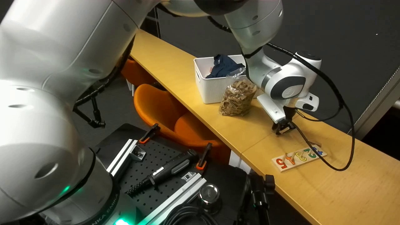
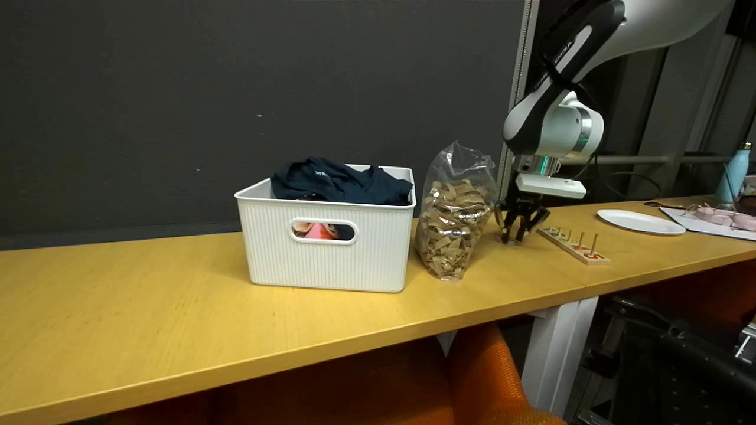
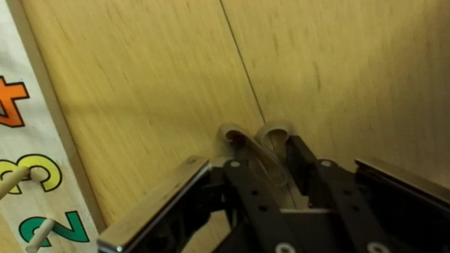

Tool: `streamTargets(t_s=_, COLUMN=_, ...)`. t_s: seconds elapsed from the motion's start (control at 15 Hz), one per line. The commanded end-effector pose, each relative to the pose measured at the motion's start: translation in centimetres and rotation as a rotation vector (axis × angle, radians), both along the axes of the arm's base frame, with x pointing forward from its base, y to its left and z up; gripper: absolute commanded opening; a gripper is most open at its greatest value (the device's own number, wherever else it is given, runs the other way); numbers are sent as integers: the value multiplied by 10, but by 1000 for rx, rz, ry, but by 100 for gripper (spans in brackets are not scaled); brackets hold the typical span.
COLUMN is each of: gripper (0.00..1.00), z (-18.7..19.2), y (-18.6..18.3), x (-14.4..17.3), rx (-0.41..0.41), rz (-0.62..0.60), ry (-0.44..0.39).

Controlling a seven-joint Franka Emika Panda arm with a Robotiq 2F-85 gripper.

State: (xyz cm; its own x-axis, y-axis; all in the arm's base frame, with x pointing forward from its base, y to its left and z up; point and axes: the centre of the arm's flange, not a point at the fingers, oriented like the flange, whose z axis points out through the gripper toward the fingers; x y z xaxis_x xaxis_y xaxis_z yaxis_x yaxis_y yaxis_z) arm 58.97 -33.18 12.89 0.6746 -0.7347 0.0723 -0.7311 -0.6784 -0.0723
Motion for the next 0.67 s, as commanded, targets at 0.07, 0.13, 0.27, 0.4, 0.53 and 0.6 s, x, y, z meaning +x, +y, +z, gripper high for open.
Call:
streamTargets(t_s=0.07, gripper=0, z=3, y=0, x=10, rx=-13, rz=-1, ry=18)
streamTargets(t_s=0.13, gripper=0, z=5, y=2, x=10, rx=-15, rz=-1, ry=13)
streamTargets(t_s=0.27, gripper=0, z=12, y=4, x=10, rx=-20, rz=-1, ry=6)
streamTargets(t_s=0.4, gripper=1, z=21, y=2, x=11, rx=-27, rz=-5, ry=-3)
streamTargets(t_s=0.53, gripper=1, z=32, y=-1, x=13, rx=-36, rz=-9, ry=-15)
streamTargets(t_s=0.6, gripper=1, z=39, y=-3, x=14, rx=-42, rz=-11, ry=-22)
